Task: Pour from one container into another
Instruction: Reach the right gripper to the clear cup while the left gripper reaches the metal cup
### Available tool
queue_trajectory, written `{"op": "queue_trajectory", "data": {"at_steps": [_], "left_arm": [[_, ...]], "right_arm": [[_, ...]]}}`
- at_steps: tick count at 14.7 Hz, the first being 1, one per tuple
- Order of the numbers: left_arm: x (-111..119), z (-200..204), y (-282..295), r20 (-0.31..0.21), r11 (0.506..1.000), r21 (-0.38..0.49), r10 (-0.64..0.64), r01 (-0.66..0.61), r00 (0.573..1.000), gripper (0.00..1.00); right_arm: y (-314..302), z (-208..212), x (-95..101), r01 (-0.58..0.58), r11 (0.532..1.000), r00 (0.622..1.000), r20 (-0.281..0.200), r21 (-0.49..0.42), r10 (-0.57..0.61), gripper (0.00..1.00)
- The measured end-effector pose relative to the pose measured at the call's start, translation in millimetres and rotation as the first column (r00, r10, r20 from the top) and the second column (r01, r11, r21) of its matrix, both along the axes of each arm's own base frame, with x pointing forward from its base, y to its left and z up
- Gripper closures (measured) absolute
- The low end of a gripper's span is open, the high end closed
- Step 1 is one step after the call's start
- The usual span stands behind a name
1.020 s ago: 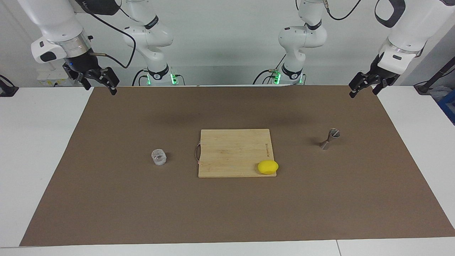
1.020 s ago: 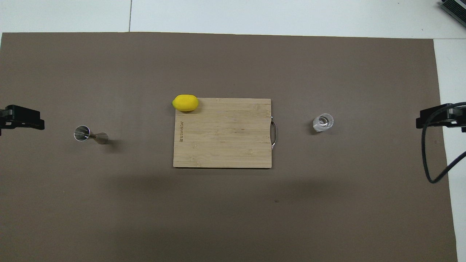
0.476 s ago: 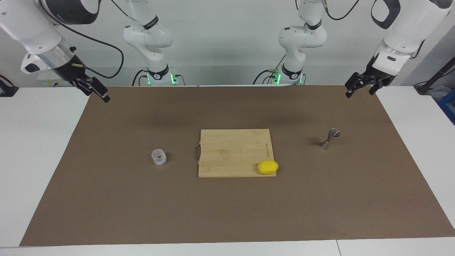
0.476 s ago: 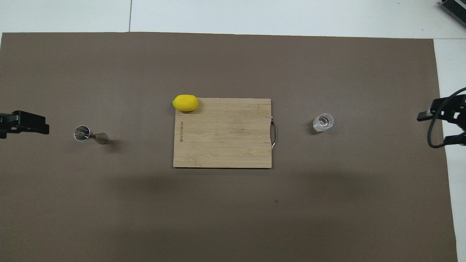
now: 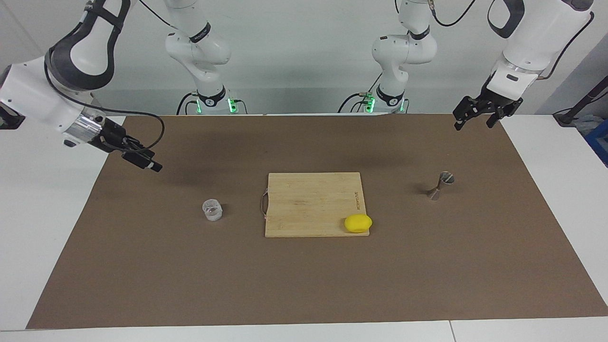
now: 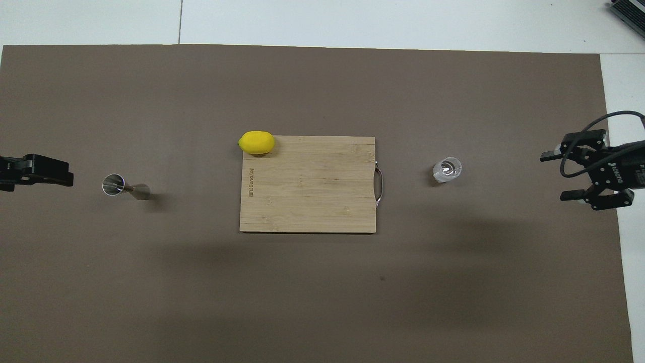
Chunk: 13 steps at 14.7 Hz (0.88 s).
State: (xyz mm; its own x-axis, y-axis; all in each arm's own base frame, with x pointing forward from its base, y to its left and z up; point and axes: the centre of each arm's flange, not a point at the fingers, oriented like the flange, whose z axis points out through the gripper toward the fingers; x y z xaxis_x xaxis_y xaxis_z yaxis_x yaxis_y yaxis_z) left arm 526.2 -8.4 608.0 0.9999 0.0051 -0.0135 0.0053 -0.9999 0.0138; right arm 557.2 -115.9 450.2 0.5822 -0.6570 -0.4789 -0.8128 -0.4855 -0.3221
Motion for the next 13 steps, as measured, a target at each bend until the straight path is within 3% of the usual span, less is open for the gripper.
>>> {"op": "queue_trajectory", "data": {"at_steps": [3,7,13], "left_arm": [[5.6,-7.1,6.1,0.049,0.992,-0.05,-0.109,0.112,0.993,0.0],[5.3,-34.7,61.5,0.088,0.96,-0.103,-0.252,0.261,0.964,0.0],[8.2,-69.8,130.2,0.306,0.866,-0.199,-0.39,0.459,0.868,0.0]], "right_arm": [[-0.8,-34.2,9.9,0.154,0.983,0.983,-0.114,0.103,-0.142,0.0],[-7.9,-78.1,20.7,0.371,0.909,0.906,-0.287,0.189,-0.311,0.0],[-5.0,-144.6,30.6,0.584,0.779,0.749,-0.519,0.227,-0.411,0.0]]}}
